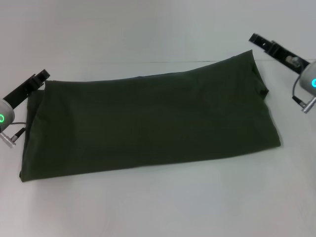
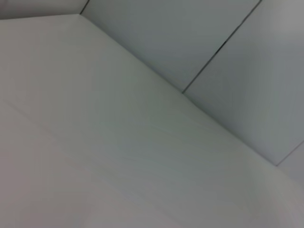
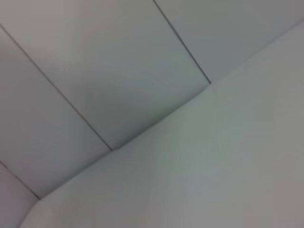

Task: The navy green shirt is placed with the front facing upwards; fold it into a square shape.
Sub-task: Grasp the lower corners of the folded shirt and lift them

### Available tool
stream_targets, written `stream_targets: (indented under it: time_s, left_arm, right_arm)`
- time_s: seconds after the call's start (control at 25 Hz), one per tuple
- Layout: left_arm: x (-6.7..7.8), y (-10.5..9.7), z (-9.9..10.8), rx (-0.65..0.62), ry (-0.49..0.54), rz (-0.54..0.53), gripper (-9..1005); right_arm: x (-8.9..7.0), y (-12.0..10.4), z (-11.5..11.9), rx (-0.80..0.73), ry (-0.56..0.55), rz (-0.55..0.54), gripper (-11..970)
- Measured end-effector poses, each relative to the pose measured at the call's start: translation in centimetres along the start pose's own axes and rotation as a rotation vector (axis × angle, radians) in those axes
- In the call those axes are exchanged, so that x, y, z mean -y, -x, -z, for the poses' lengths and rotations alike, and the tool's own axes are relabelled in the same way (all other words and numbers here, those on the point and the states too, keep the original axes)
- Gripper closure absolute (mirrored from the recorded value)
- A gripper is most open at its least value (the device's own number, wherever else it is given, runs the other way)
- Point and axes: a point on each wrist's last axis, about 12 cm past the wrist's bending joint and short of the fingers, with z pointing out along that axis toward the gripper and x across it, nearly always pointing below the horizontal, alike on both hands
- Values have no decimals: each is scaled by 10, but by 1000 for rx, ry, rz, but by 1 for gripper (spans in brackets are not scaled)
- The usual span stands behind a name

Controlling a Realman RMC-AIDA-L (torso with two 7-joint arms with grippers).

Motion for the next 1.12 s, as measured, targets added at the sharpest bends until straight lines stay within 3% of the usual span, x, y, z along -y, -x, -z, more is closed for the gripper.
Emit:
stream_targets:
  time_s: [0.24,0.4,0.52,0.6,0.88,1.12]
  left_arm:
    - [-3,11,14,-50,-125,39,585]
    - [-10,18,27,-140,-159,59,582]
    - [-16,32,50,-314,-185,4,580]
    - [-18,39,55,-341,-181,-4,579]
    - [-23,73,81,-505,-121,-40,429]
    - [-20,71,79,-623,-74,-87,285]
  right_arm:
    - [12,7,13,24,38,-28,107]
    - [24,8,25,-3,60,-50,92]
    - [31,7,34,-36,73,-53,88]
    - [36,6,42,-63,86,-53,89]
    - [46,2,55,-157,108,-40,88]
    - [59,14,71,-322,94,-71,89]
